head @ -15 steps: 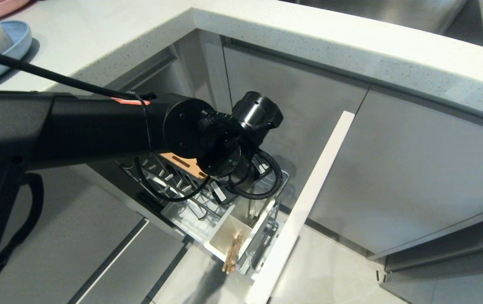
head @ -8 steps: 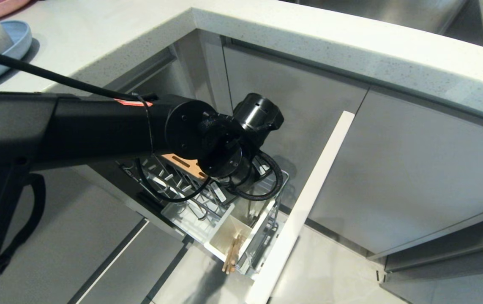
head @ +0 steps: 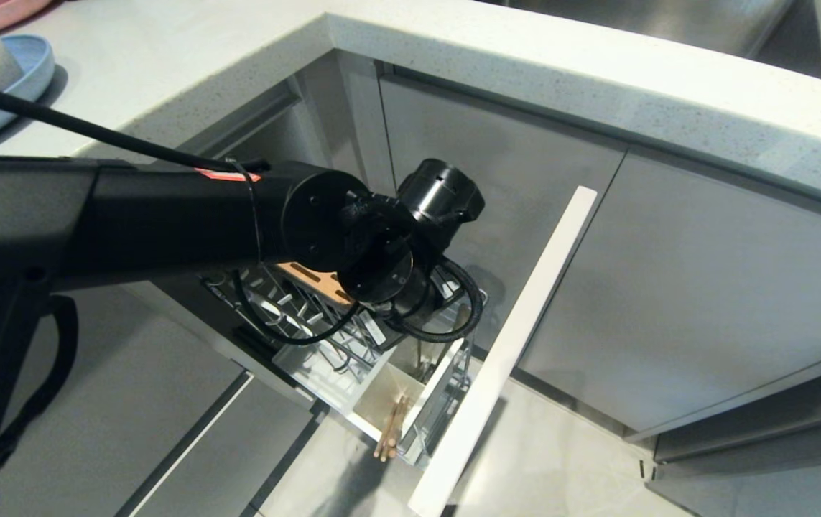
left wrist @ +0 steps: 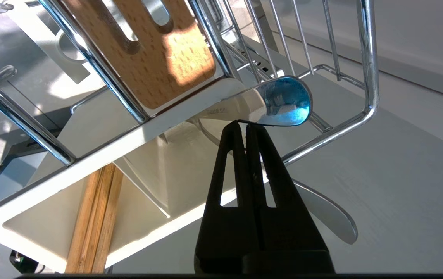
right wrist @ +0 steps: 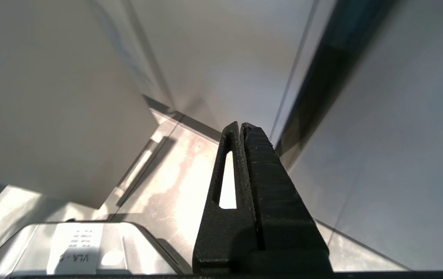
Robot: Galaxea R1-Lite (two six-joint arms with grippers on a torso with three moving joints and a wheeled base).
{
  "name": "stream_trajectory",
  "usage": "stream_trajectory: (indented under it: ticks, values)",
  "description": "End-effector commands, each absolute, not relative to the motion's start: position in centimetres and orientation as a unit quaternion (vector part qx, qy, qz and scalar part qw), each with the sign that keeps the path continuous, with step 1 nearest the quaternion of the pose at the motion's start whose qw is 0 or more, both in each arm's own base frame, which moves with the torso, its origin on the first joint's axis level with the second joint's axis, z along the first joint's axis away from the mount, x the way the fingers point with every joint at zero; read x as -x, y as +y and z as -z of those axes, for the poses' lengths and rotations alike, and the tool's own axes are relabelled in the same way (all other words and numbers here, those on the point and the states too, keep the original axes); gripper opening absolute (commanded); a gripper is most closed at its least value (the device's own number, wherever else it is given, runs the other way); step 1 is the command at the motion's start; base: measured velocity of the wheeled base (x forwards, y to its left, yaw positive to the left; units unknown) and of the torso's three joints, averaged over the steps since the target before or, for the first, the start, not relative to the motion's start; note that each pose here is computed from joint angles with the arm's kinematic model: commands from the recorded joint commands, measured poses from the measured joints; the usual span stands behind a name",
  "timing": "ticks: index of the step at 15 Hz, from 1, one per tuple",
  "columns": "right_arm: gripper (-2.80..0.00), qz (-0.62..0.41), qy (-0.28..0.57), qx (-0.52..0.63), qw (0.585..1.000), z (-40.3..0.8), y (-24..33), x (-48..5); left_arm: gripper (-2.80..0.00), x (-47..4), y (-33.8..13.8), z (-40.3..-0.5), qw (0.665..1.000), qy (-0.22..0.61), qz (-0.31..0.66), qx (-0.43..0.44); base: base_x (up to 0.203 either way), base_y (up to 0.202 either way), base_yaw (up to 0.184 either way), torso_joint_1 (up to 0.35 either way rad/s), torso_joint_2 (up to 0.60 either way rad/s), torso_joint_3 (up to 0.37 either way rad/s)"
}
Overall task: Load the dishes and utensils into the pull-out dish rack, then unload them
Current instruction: Take the spoon out of the cupboard
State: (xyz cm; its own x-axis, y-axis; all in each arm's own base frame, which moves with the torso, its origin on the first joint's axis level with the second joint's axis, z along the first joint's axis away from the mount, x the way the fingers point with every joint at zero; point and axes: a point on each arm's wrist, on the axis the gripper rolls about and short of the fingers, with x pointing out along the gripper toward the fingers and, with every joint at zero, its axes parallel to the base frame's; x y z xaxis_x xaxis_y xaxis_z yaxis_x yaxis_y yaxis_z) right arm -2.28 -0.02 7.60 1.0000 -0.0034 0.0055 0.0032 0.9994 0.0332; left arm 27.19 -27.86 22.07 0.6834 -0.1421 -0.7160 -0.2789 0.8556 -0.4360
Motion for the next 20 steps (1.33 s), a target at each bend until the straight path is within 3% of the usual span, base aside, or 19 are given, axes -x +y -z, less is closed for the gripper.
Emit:
stream_trajectory:
  ticks: [1, 11, 12, 20]
  values:
    - [-2.80, 0.001, -0.004, -0.017, 1.000, -7.5, 0.0, 2.3, -2.80, -27.0, -27.9, -22.1, 0.878, 0.397, -0.040, 0.266, 0.000, 0.000, 0.000, 0.000, 0.00, 0.000]
    - [-2.80, 0.001, -0.004, -0.017, 1.000, -7.5, 0.0, 2.3, -2.80, -23.5, -27.3, -24.8, 0.881, 0.401, -0.014, 0.249, 0.000, 0.000, 0.000, 0.000, 0.00, 0.000]
    - [-2.80, 0.001, -0.004, -0.017, 1.000, -7.5, 0.0, 2.3, 0.00, -23.5, -27.2, -24.7, 0.885, 0.402, -0.018, 0.235, 0.000, 0.000, 0.000, 0.000, 0.00, 0.000]
    - [-2.80, 0.001, -0.004, -0.017, 1.000, -7.5, 0.0, 2.3, 0.00, -23.1, -27.3, -22.7, 0.908, 0.399, -0.033, 0.126, 0.000, 0.000, 0.000, 0.000, 0.00, 0.000]
